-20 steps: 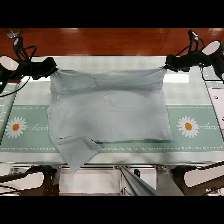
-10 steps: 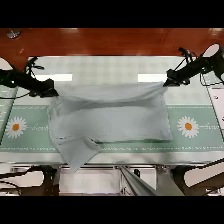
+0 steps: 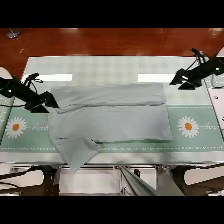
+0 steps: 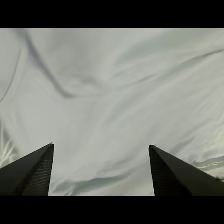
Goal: Fold the shirts.
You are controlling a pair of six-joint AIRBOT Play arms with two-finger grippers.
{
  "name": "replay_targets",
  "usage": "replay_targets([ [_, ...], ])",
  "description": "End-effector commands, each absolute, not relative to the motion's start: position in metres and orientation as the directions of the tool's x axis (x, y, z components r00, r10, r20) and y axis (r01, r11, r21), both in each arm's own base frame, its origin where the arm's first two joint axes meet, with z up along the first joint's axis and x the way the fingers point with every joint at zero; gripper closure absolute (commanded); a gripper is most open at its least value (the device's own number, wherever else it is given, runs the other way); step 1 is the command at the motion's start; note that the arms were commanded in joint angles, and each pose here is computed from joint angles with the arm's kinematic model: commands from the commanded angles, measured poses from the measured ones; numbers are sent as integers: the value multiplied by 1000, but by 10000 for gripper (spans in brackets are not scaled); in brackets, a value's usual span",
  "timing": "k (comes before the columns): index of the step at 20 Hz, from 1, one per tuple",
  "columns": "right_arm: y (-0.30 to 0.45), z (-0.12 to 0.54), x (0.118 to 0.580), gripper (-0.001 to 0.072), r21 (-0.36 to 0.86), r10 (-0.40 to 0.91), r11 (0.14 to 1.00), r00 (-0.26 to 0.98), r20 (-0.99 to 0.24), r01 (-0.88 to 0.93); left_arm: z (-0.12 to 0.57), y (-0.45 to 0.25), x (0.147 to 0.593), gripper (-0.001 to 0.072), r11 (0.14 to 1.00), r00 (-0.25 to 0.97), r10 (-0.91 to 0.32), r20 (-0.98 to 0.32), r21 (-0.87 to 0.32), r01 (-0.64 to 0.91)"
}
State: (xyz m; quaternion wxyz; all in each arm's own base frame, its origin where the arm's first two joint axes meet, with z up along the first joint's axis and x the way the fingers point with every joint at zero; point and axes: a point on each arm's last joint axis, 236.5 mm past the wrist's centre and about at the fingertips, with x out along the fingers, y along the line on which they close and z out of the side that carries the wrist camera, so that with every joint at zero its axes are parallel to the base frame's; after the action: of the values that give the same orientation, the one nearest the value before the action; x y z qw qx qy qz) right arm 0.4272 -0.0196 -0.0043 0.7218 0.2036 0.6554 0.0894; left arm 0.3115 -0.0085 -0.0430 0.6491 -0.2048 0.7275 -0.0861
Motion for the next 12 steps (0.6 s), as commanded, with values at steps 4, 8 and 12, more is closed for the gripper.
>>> replay_targets([
  [4, -1, 4, 377, 94, 565, 488, 806, 342, -803, 176, -55, 9, 215, 2, 794, -3, -438, -899, -385, -471],
  [8, 57, -18, 337, 94, 675, 591, 724, 379, -713, 141, -75, -6, 166, 2, 755, -34, -461, -887, -372, -540],
  [12, 82, -35, 319, 94, 666, 605, 737, 325, -727, 119, -88, -23, 155, 2, 740, -57, -495, -867, -387, -550],
])
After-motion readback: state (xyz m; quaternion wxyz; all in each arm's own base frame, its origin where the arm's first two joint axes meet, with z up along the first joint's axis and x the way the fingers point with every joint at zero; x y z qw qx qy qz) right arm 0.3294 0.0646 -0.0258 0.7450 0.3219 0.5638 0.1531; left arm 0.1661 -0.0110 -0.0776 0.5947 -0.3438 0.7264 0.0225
